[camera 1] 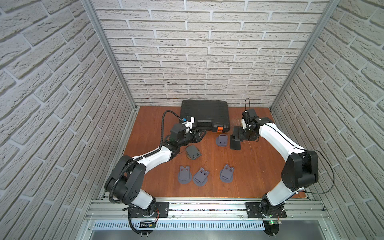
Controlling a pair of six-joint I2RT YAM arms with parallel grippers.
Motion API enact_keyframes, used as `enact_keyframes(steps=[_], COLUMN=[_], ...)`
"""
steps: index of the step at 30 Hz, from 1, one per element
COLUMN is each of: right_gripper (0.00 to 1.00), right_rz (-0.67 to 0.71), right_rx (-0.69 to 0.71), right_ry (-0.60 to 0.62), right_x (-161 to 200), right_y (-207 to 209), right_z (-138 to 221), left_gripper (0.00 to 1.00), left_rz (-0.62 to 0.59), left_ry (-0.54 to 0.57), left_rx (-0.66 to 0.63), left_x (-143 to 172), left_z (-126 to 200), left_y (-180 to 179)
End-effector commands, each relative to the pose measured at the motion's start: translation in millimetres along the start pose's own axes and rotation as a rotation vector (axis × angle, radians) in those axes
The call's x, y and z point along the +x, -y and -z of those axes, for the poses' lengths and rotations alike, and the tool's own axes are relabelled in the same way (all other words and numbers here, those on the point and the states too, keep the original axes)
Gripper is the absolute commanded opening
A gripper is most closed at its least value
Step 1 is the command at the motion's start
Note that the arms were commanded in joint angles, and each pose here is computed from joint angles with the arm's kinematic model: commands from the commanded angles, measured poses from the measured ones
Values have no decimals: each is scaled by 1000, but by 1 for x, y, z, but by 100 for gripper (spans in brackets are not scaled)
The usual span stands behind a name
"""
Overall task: Open the phone stand
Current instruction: Adjust the phone stand at the center of the board.
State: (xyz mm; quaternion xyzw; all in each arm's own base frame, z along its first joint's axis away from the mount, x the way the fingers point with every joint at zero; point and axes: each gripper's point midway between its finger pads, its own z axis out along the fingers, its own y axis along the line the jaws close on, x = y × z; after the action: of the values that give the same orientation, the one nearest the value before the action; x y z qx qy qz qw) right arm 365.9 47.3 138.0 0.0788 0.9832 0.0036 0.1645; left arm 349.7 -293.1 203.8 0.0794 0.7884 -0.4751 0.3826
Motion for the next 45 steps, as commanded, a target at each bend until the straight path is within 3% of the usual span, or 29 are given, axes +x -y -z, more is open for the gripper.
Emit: enact_keyframes(steps=[1, 11, 21, 25, 35, 45], right_gripper=[37, 49, 59, 54, 50, 38], right_rz=[-34, -141, -176, -79, 362, 538], right_rx=[7, -31, 23, 46, 77, 111], right_ry=[17, -40, -121, -148, -195, -269], right_x=[12, 80, 154, 166, 156, 148], right_y=[8, 12, -11, -27, -80, -93], right_z=[22, 43, 27, 16, -1, -25], left_gripper=[45, 62, 70, 70, 70, 70], left_rz=[-53, -103, -171, -165, -141, -133], left_ry=[41, 87, 123, 129, 119, 135], left_rx=[-3, -174, -307, -297, -292, -299], left_x=[-9, -17, -14, -10, -1, -2], left_z=[12, 46, 84, 89, 92, 96], left_y=[7, -13, -22, -21, -24, -23])
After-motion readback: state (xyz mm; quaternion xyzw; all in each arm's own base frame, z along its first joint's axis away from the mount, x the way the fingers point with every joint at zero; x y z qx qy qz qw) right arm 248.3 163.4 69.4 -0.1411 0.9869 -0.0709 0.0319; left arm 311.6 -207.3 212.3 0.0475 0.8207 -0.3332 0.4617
